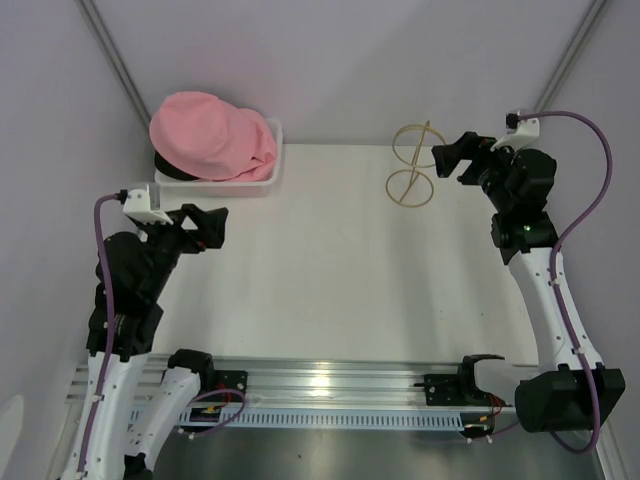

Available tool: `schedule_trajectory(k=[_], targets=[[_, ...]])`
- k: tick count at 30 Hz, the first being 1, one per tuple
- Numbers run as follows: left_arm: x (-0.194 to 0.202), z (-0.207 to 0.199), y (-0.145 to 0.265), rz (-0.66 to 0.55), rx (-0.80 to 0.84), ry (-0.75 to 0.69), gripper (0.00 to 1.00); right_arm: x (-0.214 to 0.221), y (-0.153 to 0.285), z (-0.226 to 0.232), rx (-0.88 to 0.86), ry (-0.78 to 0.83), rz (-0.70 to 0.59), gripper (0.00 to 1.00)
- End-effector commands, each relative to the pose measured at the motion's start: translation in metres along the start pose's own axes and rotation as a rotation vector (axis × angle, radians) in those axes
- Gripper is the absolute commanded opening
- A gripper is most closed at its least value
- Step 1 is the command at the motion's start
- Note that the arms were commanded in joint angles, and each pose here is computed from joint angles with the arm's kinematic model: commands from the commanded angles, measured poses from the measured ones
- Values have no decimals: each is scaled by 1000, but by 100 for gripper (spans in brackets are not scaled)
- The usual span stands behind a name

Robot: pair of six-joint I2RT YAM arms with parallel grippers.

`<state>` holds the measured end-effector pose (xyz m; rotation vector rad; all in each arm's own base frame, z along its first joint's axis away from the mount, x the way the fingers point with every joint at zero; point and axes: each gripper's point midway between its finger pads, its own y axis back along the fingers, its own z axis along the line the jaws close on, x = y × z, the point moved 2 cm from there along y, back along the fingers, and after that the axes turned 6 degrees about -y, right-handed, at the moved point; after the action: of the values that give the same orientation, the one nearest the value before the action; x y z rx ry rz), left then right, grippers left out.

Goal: Stack the hats

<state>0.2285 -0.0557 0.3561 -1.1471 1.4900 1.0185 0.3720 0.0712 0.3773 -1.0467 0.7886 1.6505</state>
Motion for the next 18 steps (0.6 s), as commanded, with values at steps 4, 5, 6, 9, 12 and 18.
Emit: schedule_trajectory(k=[4, 5, 6, 9, 12, 18], targets=[[-16, -3, 11, -73, 11, 18, 99, -14, -13, -15, 91, 40, -49, 100], [-16, -6, 10, -71, 26, 19, 100, -16, -20, -27, 154, 38, -53, 99], [-15, -7, 9, -68, 35, 20, 100, -18, -25, -32, 181, 39, -59, 100], [-10, -11, 5, -37, 63, 17, 100, -27, -52, -55, 269, 49, -133, 100], [-9, -15, 5, -16, 87, 11, 100, -15, -91, -73, 287, 39, -115, 99], [-4, -6, -1, -27, 46, 2, 99, 30, -159, -90, 221, 75, 58, 99]])
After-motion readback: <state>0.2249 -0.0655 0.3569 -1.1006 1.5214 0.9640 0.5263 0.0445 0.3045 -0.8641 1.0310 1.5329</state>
